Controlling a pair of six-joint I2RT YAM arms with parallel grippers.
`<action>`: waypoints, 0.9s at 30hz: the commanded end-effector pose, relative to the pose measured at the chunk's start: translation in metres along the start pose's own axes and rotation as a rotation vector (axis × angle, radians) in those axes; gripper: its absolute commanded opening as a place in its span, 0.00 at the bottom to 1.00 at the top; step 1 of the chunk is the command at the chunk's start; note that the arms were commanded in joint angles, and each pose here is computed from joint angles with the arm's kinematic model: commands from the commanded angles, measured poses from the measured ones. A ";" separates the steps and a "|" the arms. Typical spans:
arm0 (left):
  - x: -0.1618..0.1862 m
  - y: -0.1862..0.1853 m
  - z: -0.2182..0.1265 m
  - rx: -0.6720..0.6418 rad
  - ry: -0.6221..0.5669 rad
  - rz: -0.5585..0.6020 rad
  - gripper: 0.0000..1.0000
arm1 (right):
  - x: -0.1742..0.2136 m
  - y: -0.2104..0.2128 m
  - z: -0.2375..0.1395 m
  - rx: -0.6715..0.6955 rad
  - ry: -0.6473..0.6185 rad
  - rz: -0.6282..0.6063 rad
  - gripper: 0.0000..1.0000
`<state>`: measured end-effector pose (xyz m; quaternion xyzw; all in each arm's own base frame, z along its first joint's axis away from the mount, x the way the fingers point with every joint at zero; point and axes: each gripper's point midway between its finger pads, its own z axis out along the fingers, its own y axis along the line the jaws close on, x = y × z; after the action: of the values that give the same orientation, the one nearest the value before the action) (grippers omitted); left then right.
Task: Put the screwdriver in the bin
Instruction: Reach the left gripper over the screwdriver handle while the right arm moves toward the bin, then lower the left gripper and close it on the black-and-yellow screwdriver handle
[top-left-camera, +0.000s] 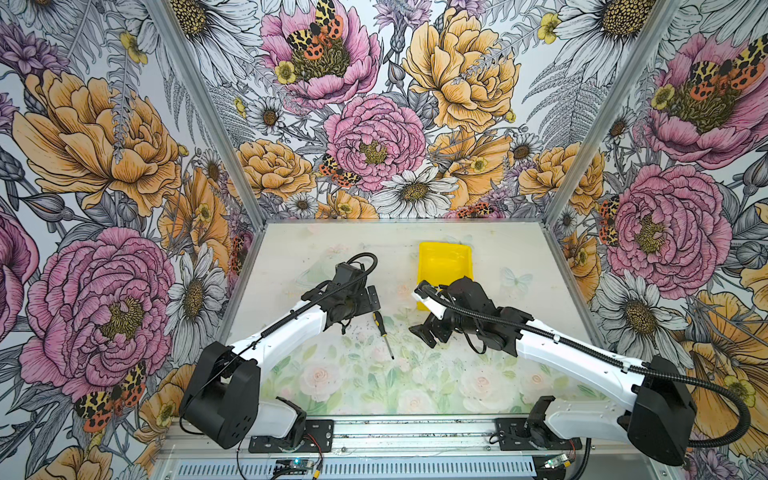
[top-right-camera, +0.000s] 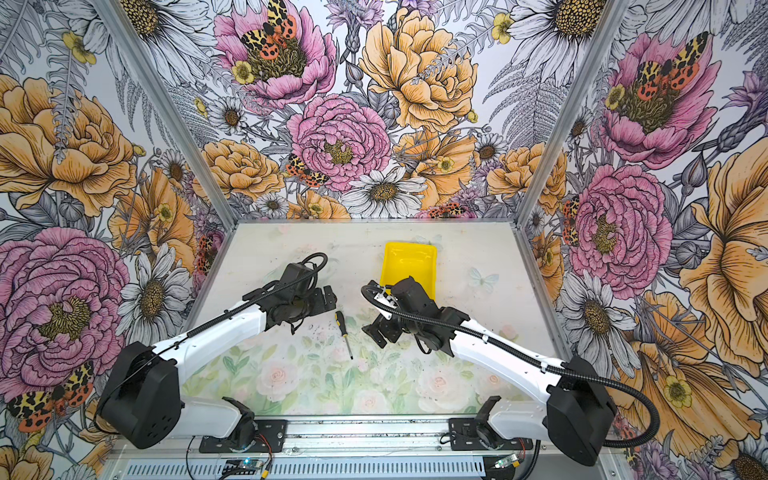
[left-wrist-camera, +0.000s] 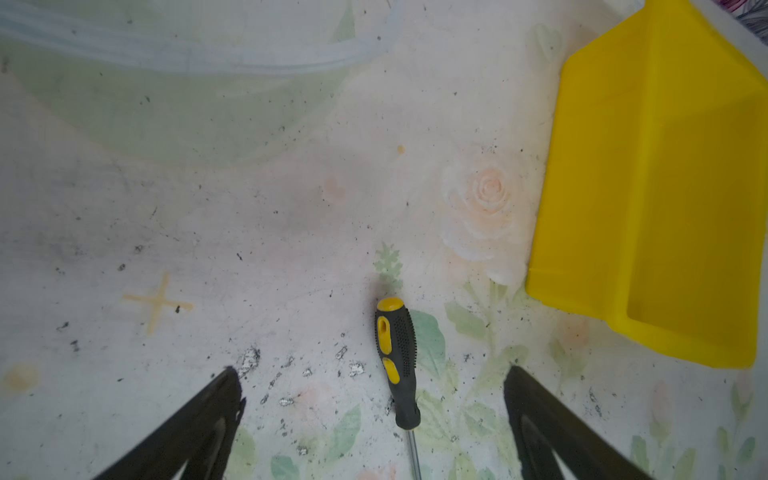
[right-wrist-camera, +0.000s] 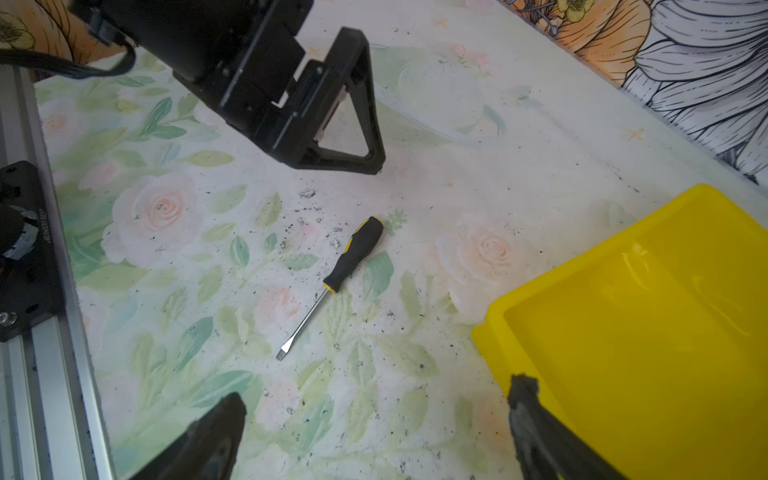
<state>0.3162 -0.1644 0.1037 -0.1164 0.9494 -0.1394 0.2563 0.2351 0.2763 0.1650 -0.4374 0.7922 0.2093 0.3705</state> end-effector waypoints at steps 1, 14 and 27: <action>0.003 -0.002 0.006 -0.057 0.004 -0.064 0.99 | 0.000 0.021 -0.023 -0.079 -0.075 -0.011 0.99; 0.035 -0.021 0.041 -0.176 0.092 -0.014 0.99 | 0.002 0.012 -0.054 -0.033 -0.163 0.035 0.99; 0.046 -0.015 0.055 -0.292 0.127 -0.024 0.85 | 0.004 0.002 -0.047 -0.002 -0.157 0.034 0.99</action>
<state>0.3056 -0.2084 0.0399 -0.1406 0.9752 -0.0310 0.1679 0.2056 0.2437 0.1788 -0.4092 0.7793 0.2518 0.4023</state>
